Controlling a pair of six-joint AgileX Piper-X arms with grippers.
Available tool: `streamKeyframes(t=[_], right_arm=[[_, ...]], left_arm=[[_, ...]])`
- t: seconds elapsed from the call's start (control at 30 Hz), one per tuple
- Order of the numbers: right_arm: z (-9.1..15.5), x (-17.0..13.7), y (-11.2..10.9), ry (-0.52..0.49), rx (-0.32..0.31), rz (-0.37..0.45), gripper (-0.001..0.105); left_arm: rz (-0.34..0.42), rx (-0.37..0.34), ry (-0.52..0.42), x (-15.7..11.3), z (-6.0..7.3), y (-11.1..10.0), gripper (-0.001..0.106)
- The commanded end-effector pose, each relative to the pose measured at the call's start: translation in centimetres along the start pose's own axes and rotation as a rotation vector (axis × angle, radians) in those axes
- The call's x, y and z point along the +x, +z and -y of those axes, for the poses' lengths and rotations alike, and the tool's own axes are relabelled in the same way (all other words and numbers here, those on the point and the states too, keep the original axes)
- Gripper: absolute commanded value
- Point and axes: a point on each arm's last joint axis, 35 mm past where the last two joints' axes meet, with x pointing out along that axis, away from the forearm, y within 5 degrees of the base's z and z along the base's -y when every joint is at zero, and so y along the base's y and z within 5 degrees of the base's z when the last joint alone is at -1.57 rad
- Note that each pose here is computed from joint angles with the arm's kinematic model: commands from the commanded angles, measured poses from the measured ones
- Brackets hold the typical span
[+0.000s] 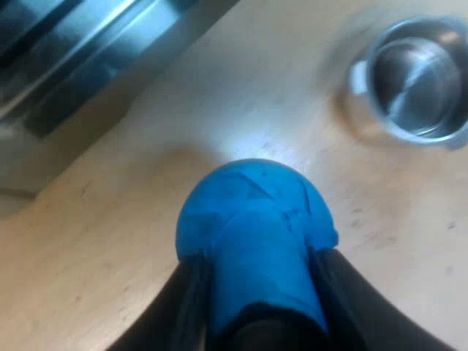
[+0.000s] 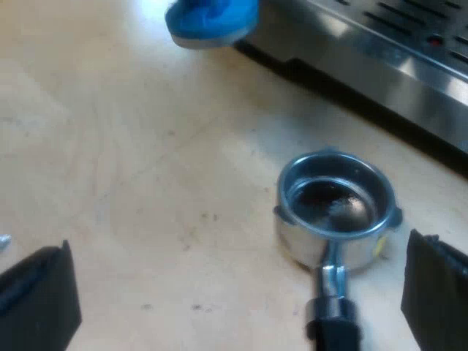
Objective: Grind coffee beans and then tamp
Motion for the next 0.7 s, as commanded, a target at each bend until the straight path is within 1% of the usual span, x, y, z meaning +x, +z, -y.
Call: streamKeyframes(t=[0.03, 0.1, 0.17, 0.2, 0.27, 0.4, 0.47, 0.5, 0.6, 0.7], right_arm=[[0.4, 0.1, 0.3, 0.04, 0.003, 0.006, 0.09], [0.8, 0.3, 0.3, 0.035, 0.015, 0.001, 0.09], [1.4, 0.5, 0.2, 0.034, -0.001, -0.005, 0.09], [1.4, 0.5, 0.2, 0.04, -0.007, -0.005, 0.09], [1.8, 0.9, 0.2, 0.075, -0.002, -0.013, 0.09], [1.9, 1.4, 0.3, 0.102, -0.023, -0.032, 0.09], [1.6, 2.4, 0.8, 0.118, -0.053, -0.045, 0.09], [1.6, 2.6, 0.7, 0.125, -0.058, -0.054, 0.09], [1.2, 3.5, 0.8, 0.147, -0.063, -0.07, 0.09], [1.0, 4.4, 0.9, 0.144, -0.058, -0.05, 0.09]], left_arm=[[0.011, -0.049, 0.019, 0.4, -1.4, -0.5, 0.0], [0.005, -0.077, 0.027, 0.6, -2.2, -0.8, 0.0], [-0.01, -0.115, 0.054, 1.1, -3.2, -1.4, 0.0], [-0.011, -0.117, 0.055, 1.1, -3.2, -1.4, 0.0], [-0.021, -0.143, 0.062, 1.9, -4.0, -2.2, 0.0], [-0.029, -0.153, 0.064, 2.7, -4.4, -2.8, 0.0], [-0.031, -0.153, 0.066, 3.2, -4.5, -3.2, 0.0], [-0.03, -0.153, 0.067, 3.3, -4.5, -3.3, 0.0], [-0.005, -0.147, 0.068, 3.5, -4.6, -3.2, 0.0], [0.006, -0.145, 0.067, 3.6, -4.6, -3.1, 0.0]])
